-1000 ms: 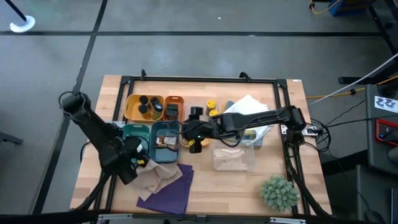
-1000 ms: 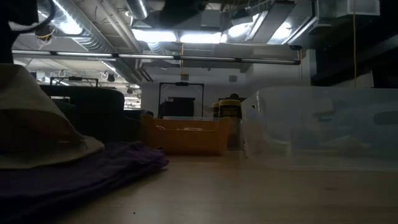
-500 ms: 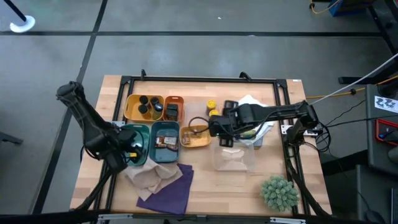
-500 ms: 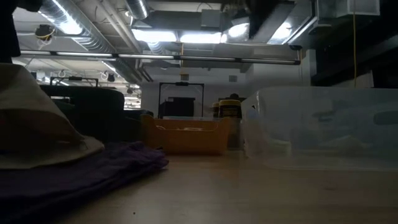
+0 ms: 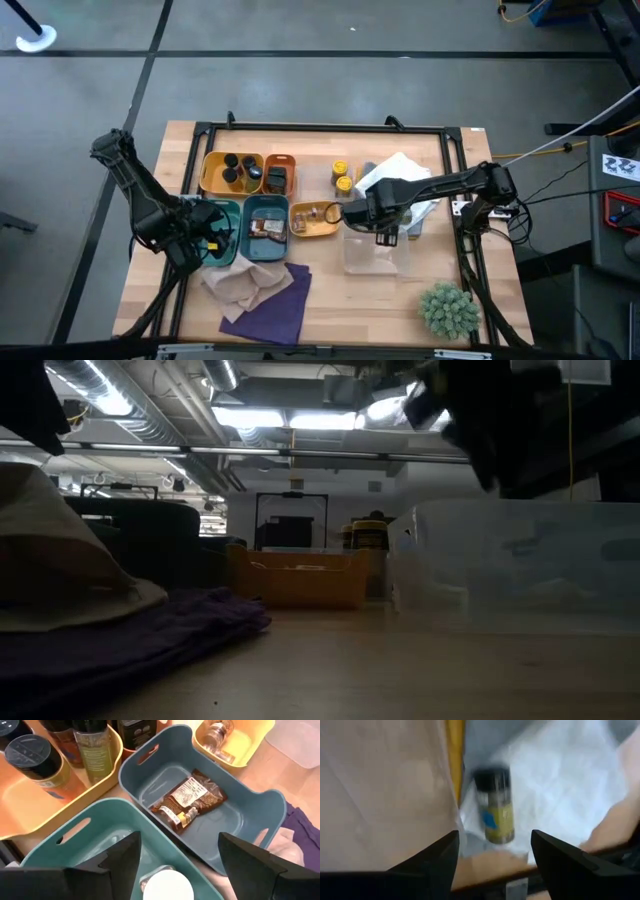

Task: Sort spices by type
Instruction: Put the green spice bottle on the top yellow bin

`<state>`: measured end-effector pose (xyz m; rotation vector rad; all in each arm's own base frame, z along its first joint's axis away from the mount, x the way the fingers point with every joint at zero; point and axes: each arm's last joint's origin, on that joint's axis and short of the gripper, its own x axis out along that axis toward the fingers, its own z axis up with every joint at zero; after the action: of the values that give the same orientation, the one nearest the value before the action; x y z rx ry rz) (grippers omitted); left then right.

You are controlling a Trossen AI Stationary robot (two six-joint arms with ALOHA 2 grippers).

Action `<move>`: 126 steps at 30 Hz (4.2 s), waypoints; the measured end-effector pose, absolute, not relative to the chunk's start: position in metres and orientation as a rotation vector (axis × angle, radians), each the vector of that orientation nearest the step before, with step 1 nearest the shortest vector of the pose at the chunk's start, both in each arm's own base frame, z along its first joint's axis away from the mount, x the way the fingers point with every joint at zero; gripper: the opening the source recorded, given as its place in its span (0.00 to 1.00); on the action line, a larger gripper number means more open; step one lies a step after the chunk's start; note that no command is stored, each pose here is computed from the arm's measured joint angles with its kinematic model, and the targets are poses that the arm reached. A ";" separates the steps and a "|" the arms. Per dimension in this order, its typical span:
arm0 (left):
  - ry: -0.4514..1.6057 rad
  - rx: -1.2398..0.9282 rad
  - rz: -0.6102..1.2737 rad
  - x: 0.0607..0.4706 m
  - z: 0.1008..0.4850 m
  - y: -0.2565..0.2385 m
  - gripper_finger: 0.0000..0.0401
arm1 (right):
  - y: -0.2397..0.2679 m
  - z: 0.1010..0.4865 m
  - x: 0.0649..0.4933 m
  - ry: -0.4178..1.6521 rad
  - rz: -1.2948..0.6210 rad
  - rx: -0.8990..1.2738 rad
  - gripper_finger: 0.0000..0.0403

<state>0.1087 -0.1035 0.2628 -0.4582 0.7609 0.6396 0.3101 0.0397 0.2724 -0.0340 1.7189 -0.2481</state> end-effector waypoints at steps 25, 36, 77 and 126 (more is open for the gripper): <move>0.756 -0.459 0.641 0.109 0.263 -0.104 0.62 | -0.014 0.203 0.294 1.807 -0.242 0.169 0.41; 0.756 -0.459 0.642 0.109 0.263 -0.104 0.62 | -0.015 0.203 0.295 1.796 -0.269 0.185 0.53; 0.756 -0.459 0.642 0.109 0.263 -0.104 0.62 | -0.016 0.155 0.313 1.918 -0.055 0.000 0.49; 0.321 -0.050 0.250 0.204 0.310 -0.101 0.62 | 0.049 0.310 0.405 1.080 0.114 -0.001 0.52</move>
<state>0.2042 -0.1014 0.3102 -0.0500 0.3212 0.2503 0.4045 0.0490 0.3104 -0.0014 1.0798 0.1136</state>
